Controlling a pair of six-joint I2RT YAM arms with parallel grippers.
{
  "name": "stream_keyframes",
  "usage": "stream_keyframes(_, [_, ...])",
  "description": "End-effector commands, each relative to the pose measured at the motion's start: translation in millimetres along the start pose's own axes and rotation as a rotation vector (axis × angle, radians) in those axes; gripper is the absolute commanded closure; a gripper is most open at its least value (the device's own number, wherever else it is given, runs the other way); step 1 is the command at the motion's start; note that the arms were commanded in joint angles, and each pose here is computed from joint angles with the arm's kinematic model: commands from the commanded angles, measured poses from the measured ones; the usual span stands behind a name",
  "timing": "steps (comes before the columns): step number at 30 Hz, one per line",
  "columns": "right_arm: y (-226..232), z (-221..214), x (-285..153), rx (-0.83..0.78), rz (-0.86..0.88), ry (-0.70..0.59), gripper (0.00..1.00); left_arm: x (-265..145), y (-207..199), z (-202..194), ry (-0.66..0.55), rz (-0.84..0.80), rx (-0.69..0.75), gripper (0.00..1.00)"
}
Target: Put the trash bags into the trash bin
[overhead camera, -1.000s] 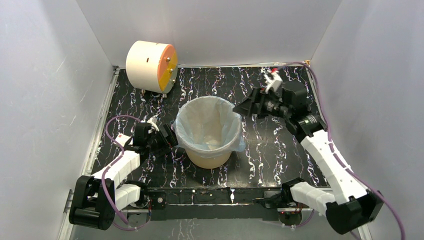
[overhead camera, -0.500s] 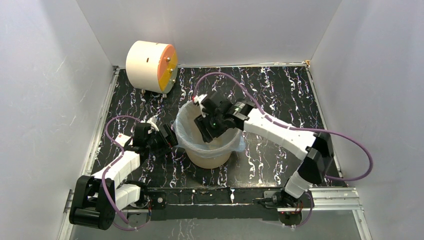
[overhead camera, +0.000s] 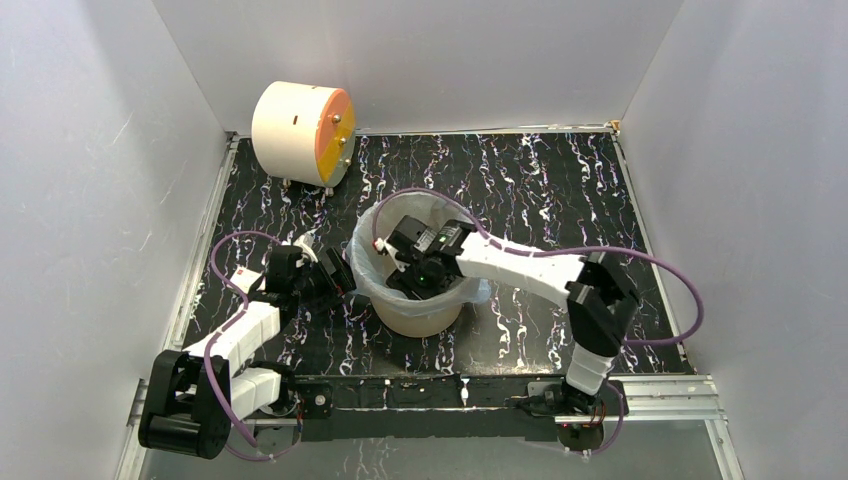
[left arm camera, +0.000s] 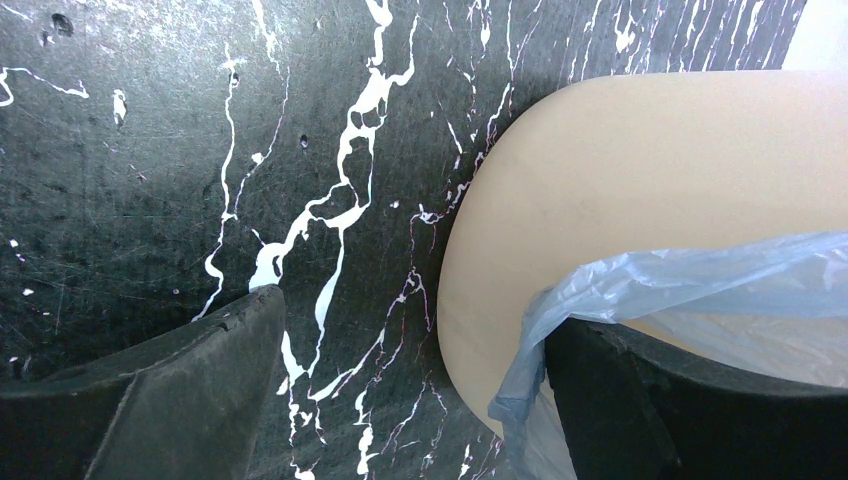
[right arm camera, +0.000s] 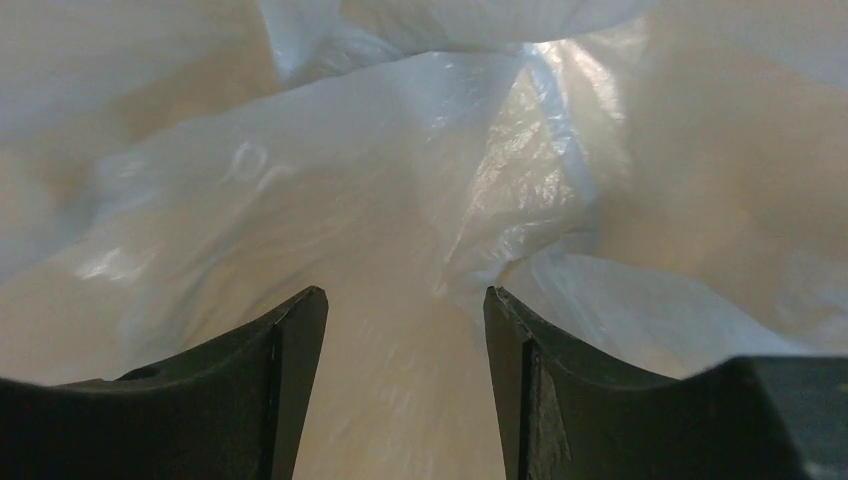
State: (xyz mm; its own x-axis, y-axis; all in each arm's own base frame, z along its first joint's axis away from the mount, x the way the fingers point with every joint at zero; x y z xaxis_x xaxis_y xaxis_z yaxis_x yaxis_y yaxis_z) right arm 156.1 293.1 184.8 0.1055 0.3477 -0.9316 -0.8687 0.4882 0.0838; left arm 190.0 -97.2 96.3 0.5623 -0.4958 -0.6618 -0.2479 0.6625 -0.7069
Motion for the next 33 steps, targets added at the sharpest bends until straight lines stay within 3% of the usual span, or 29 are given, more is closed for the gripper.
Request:
stream_keyframes(1, [0.8, -3.6, 20.8, -0.067, 0.024, 0.029, 0.32, -0.1, -1.0, 0.6, 0.0, -0.018, 0.009, 0.07])
stream_keyframes(10, [-7.1, -28.7, 57.3, -0.114, -0.002, 0.169, 0.29, -0.7, -1.0, 0.2, -0.004, -0.021, 0.008, 0.07])
stream_keyframes(15, [-10.8, -13.0, 45.5, -0.122, -0.057, 0.11, 0.29, -0.5, -1.9, 1.0, -0.004, -0.023, 0.008, 0.07])
stream_keyframes(21, [-5.8, 14.3, -1.6, -0.128, -0.061, -0.086, 0.26, -0.7, -0.9, 0.3, -0.01, -0.021, 0.001, 0.07])
stream_keyframes(27, [-4.7, 21.0, -25.1, -0.136, -0.074, -0.203, 0.24, -1.4, -1.3, 0.3, -0.014, -0.026, 0.001, 0.07])
stream_keyframes(30, [-1.9, 16.4, -20.8, -0.139, -0.039, -0.182, 0.26, -1.7, -2.5, 0.2, -0.009, -0.033, 0.003, 0.07])
stream_keyframes(33, [3.9, 2.4, -9.2, -0.134, 0.04, -0.065, 0.27, -2.5, -4.0, 1.4, -0.017, -0.038, 0.002, 0.07])
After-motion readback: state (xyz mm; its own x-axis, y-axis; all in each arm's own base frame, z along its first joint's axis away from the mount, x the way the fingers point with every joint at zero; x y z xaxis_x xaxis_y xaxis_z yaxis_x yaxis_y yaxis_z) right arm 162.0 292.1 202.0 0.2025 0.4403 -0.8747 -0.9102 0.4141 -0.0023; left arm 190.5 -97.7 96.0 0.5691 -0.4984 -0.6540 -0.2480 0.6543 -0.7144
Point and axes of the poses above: each gripper's point midway between its finger pads, its own x axis out along the fingers, its own y axis along the line the jaws close on, z = x × y, the point moved 8 cm from there along -x, back along the fingers, and after that the axes turned 6 degrees about -x, right-handed, at the moved point
